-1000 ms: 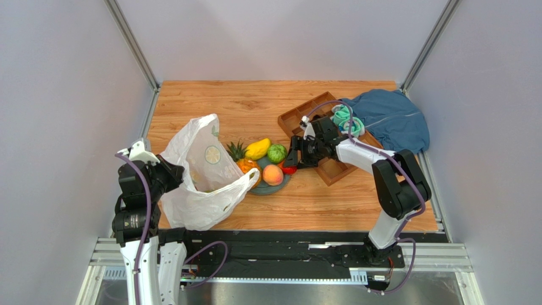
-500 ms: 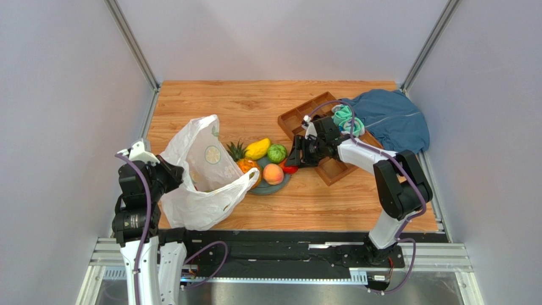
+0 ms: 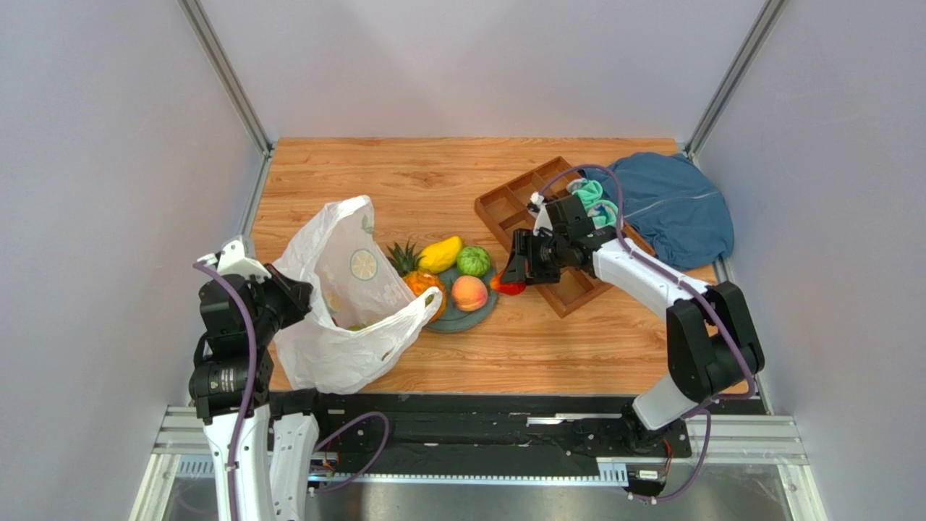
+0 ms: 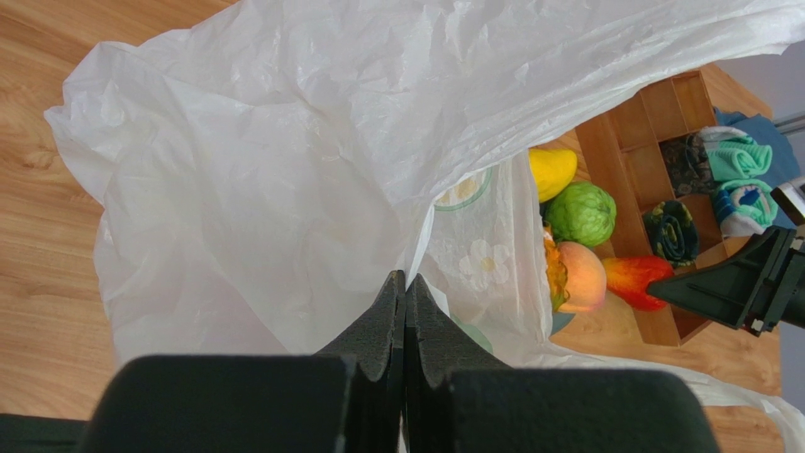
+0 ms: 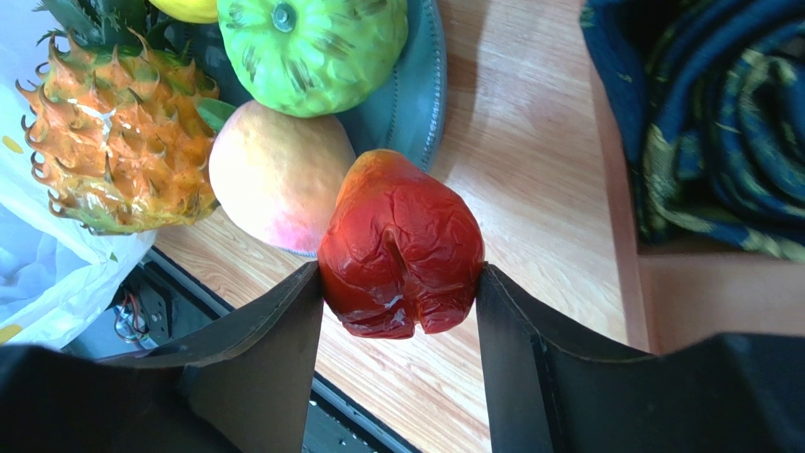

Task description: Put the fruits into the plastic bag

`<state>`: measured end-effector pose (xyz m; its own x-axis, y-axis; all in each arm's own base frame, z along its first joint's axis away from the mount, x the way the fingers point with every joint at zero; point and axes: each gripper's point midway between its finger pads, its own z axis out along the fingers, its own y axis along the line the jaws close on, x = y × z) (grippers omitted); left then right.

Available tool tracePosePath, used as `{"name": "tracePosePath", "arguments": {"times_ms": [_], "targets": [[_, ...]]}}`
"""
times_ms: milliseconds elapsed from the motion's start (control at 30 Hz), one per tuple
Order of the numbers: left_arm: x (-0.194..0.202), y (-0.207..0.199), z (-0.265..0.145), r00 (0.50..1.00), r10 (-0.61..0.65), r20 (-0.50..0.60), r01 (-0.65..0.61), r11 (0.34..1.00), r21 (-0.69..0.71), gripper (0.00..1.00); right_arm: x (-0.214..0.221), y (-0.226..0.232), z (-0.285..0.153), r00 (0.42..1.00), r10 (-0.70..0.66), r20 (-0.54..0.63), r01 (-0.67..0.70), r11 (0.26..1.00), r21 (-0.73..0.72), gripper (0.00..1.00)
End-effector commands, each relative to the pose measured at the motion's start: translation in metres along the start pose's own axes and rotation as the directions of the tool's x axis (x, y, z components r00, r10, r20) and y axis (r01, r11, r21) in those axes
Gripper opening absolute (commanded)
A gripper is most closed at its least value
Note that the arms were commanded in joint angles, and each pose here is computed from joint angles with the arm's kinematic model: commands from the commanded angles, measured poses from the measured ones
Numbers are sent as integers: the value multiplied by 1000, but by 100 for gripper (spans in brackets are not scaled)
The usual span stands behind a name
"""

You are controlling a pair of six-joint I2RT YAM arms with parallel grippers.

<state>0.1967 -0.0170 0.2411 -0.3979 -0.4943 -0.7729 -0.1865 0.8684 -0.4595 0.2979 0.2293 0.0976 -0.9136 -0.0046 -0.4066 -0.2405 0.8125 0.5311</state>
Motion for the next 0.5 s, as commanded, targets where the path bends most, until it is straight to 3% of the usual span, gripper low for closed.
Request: {"name": "tracePosePath", "arguments": {"times_ms": [0, 200, 467], "targets": [[-18, -8, -10, 998, 28, 62, -29, 999, 16, 0, -26, 2, -29, 995, -60, 75, 53, 995, 86, 37], [-19, -9, -8, 998, 25, 61, -27, 999, 18, 0, -48, 3, -57, 986, -113, 125, 91, 980, 175, 37], [-14, -14, -5, 999, 2, 34, -4, 999, 48, 0, -75, 80, -112, 939, -141, 313, 158, 987, -29, 37]]}}
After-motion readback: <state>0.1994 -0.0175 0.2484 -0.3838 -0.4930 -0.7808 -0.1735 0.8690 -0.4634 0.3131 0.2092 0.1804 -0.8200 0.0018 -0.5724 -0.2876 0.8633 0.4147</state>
